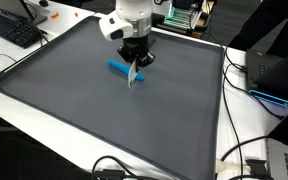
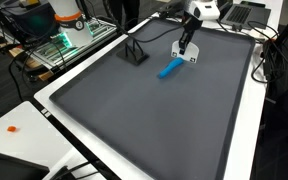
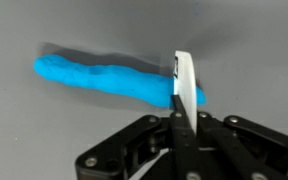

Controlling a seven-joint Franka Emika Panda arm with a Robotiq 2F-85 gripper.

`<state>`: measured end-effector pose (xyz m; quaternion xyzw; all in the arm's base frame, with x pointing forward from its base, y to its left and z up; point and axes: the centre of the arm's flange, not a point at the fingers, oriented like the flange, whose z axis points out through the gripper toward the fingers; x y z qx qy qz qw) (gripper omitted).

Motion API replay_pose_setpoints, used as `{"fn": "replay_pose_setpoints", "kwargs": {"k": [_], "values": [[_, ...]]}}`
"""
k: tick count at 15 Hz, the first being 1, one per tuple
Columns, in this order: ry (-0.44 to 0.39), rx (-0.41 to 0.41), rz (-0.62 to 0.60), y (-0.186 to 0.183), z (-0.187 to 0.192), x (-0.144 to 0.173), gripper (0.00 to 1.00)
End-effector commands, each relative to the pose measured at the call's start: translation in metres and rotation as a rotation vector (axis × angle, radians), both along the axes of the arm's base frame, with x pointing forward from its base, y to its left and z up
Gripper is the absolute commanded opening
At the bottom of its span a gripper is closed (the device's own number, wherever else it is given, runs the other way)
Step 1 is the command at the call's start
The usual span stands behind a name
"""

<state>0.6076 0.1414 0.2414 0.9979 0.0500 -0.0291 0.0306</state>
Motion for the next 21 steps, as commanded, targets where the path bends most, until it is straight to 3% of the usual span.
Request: {"fn": "replay_pose_setpoints", "kwargs": {"k": [1,13,21], "values": [[0.019,-0.031,-0.011,-0.006,-0.019,0.000,0.01],[0.066,0.019,-0.022,-0.014,-0.026,-0.024,0.01],[0.084,0.156,-0.021,-0.010,-0.019,-0.034,0.01]]}}
